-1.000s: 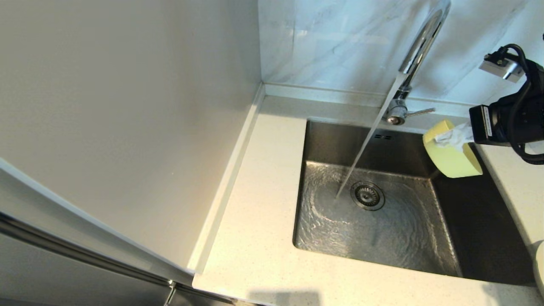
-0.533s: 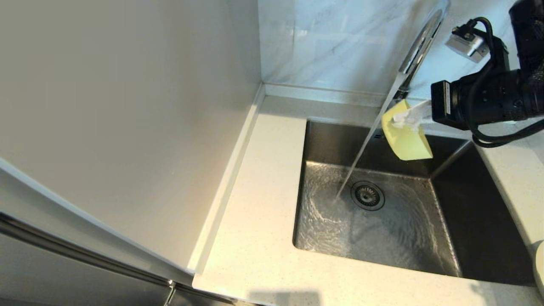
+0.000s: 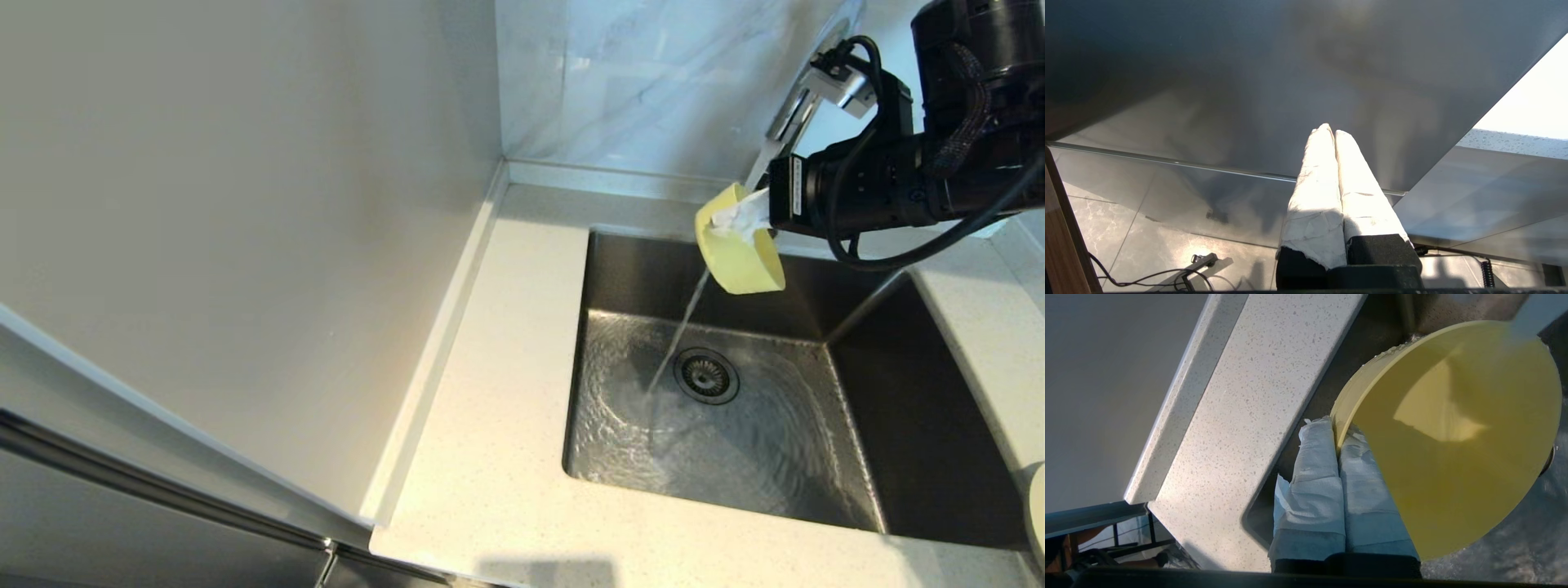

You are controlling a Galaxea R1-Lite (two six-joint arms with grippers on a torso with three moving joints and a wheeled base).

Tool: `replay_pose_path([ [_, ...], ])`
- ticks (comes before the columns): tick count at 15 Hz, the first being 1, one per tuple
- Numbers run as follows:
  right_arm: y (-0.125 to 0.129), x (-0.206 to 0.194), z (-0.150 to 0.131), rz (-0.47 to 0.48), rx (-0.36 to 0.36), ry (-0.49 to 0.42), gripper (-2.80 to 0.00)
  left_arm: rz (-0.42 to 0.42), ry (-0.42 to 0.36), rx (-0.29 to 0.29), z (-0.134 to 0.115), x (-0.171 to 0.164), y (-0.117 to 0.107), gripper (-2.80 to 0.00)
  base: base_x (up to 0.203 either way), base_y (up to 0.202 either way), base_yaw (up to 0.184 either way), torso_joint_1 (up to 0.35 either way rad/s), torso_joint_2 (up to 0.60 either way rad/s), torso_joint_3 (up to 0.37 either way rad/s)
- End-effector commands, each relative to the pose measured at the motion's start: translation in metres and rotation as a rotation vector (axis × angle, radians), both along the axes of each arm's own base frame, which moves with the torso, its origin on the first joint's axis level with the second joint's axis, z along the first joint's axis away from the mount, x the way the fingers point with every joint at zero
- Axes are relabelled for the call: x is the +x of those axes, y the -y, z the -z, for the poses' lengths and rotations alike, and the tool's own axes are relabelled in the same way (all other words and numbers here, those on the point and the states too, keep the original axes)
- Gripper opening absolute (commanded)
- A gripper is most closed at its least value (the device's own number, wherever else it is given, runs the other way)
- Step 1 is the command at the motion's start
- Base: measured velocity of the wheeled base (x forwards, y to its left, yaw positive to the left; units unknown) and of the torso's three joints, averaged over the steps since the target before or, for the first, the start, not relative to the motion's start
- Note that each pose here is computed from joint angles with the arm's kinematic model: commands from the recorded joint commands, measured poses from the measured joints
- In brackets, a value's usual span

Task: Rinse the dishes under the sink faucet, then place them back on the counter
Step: Rinse the bowl

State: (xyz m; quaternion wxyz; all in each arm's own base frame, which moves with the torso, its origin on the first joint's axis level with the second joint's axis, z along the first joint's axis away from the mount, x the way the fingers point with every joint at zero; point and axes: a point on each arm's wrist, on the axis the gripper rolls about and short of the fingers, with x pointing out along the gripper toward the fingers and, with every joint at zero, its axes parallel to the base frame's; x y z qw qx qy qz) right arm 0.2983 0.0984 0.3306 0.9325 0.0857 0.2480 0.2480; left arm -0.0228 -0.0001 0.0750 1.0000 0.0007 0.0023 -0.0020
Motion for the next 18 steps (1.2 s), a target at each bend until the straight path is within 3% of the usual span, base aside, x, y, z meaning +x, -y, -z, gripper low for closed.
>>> replay_pose_path([
  [1,-0.001,0.004,0.002,-0.001,-0.001,-0.009,-2.80,0.000,0.000,0.000,0.000,0.000,0.000,-2.80,0.000,0.000,0.000,0.000,0.00,0.000],
  [8,-0.003,0.008,0.003,0.000,-0.004,-0.007,-2.80,0.001,0.000,0.000,0.000,0.000,0.000,-2.80,0.000,0.000,0.000,0.000,0.00,0.000],
  [11,0.001,0.006,0.005,0.045,-0.024,-0.013,-2.80,0.001,0.000,0.000,0.000,0.000,0.000,-2.80,0.000,0.000,0.000,0.000,0.00,0.000],
  [18,0.051,0.005,0.017,0.206,-0.022,-0.075,-2.80,0.001,0.000,0.000,0.000,0.000,0.000,-2.80,0.000,0.000,0.000,0.000,0.00,0.000],
])
